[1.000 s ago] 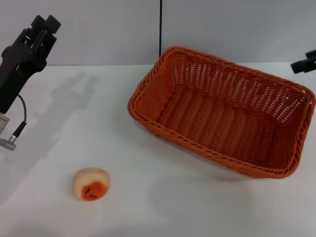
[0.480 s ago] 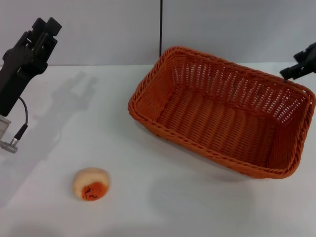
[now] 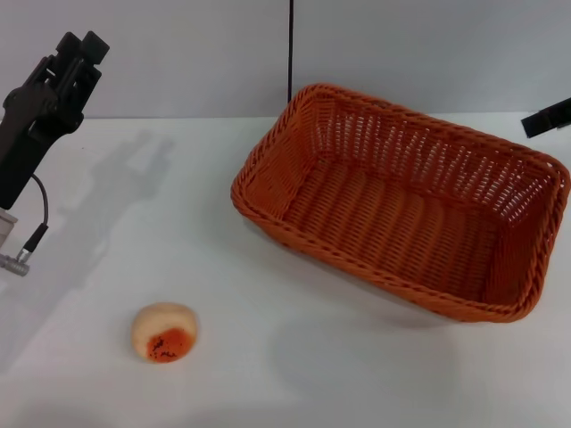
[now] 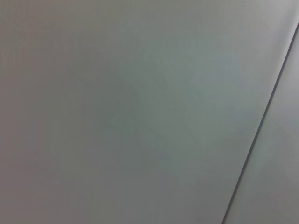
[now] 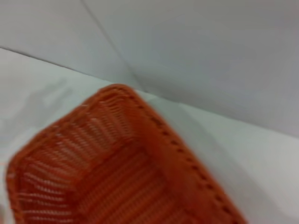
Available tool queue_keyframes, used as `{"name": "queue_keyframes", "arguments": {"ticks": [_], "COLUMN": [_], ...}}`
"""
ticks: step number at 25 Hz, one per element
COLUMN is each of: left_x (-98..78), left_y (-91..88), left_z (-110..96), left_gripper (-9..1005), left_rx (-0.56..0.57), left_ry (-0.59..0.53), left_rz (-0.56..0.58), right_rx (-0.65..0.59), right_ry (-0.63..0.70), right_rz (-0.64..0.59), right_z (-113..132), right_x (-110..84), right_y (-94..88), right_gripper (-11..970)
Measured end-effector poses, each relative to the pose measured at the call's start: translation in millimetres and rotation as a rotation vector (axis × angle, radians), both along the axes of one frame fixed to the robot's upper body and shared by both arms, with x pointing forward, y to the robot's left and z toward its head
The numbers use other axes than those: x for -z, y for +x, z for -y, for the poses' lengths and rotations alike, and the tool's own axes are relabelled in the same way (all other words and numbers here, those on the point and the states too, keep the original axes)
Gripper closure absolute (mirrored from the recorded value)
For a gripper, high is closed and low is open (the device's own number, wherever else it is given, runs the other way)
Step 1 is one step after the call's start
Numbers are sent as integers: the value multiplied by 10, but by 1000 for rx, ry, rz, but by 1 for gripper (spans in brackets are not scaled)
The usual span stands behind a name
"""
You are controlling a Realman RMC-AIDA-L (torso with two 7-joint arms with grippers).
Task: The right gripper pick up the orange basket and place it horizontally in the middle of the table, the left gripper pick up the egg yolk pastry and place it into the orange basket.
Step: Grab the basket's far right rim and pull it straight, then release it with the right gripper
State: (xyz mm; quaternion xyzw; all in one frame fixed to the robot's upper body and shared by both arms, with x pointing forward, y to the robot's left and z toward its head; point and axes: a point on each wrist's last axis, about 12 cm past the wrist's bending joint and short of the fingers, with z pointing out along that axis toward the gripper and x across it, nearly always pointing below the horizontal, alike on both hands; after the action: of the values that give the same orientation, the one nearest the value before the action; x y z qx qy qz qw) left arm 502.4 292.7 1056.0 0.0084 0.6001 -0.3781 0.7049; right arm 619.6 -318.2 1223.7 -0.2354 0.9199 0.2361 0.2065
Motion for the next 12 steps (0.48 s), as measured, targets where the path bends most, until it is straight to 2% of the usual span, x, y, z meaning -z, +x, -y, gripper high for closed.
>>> {"name": "queue_keyframes", "arguments": {"ticks": [4, 12], "left_x": [2, 42], "left_y": [-3, -47], "left_z": [-9, -57], "left_gripper": [564, 564], "left_rx": [-1, -12], "left_ry": [2, 8], "left_rz": [-2, -20], "right_rx": [29, 119], "right_ry": [25, -24], "right_rz": [-50, -99], "right_z": [42, 193], "right_x": [50, 115], "right_y": [-62, -123], "right_gripper": [329, 334]}}
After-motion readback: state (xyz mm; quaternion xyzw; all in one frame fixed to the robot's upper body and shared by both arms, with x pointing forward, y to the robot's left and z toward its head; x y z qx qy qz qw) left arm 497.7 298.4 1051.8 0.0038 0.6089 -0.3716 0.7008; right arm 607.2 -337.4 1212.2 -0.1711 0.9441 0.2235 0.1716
